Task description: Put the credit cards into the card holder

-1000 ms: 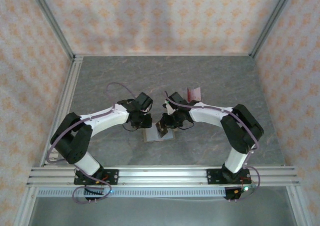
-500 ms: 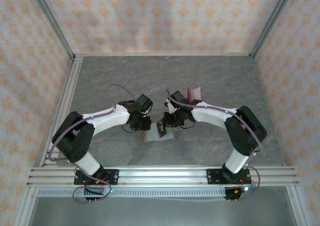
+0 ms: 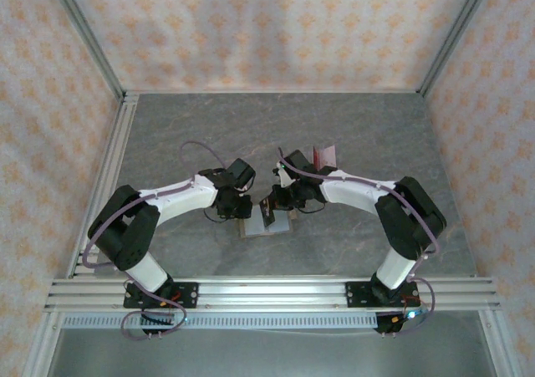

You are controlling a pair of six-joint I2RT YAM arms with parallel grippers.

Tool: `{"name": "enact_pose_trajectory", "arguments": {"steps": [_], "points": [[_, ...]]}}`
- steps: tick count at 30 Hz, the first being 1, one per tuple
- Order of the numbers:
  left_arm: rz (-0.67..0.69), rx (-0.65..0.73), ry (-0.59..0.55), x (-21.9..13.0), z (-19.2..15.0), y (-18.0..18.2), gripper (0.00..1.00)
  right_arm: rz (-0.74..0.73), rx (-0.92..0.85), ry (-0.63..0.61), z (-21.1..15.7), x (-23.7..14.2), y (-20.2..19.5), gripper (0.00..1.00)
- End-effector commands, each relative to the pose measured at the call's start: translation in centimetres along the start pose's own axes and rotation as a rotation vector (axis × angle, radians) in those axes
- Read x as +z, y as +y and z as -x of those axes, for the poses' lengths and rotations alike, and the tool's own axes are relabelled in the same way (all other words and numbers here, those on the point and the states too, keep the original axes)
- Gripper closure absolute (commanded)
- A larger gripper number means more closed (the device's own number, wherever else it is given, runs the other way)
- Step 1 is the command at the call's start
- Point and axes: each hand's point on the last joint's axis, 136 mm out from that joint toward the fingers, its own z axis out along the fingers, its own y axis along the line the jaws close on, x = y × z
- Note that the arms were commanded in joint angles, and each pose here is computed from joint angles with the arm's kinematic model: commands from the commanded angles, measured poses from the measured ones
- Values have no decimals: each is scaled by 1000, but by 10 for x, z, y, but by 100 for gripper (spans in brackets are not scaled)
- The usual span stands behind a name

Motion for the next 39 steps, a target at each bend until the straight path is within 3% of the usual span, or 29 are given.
{"name": "enact_pose_trajectory", "arguments": {"steps": [1,12,39], "points": [[53,-4,28,4,-8,14,79,-7,0,-12,-3,0,-3,100],[135,8,36,13,-11,28,78,98,8,-99,12,-10,14,100],[168,13,59,22,-18,33,79,82,54,-116,17,6,-5,100]]}}
